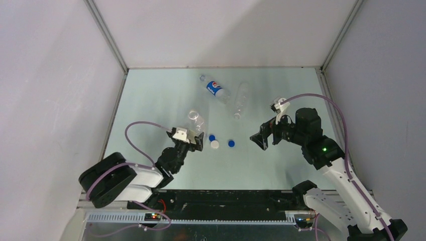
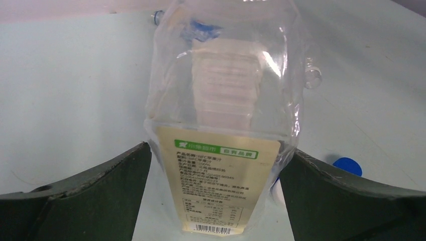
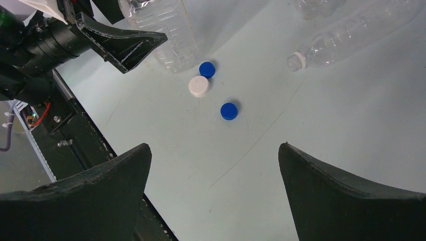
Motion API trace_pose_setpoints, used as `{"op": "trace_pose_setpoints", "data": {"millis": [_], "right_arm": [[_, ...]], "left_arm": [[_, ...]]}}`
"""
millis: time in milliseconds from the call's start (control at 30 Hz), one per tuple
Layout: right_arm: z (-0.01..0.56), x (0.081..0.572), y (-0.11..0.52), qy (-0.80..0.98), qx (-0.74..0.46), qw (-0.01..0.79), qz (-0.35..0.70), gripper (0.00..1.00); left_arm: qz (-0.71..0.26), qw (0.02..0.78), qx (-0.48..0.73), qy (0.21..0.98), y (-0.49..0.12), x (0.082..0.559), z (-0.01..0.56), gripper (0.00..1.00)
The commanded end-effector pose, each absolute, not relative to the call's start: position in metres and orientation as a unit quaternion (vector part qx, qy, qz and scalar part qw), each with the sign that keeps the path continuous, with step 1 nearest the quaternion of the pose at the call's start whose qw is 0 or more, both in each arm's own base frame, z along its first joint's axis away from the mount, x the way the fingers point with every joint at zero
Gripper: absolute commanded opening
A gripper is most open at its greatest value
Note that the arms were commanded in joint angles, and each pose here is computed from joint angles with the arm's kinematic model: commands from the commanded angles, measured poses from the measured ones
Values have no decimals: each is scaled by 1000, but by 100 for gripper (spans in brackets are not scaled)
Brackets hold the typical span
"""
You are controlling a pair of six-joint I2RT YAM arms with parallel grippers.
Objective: Screw on the bottle caps
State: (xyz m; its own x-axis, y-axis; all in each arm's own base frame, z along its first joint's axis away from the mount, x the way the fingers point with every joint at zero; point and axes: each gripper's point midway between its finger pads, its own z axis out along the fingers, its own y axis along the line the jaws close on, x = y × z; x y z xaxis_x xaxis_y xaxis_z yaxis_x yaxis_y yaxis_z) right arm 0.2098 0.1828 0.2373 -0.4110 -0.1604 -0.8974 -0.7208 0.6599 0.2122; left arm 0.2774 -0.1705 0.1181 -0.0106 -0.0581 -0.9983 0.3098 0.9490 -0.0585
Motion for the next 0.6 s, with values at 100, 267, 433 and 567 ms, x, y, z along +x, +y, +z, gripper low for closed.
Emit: {"op": "trace_pose_setpoints", "data": {"millis": [100,267,433,567], "right_arm": [[259,213,185,769,-292,485,297,100],[256,213,189,772,-294,479,296,99],[249,218,197,777,-298,471,291,99],[243,226,206,785,-296,468,277,99]], "left_arm": [[-182,741,65,644,-187,289,155,96],[-180,746,72,637,-188,289,156,75],[-179,749,80,633,-187,286,157,52],[-188,752,83,626,-185,280,166,34]]}}
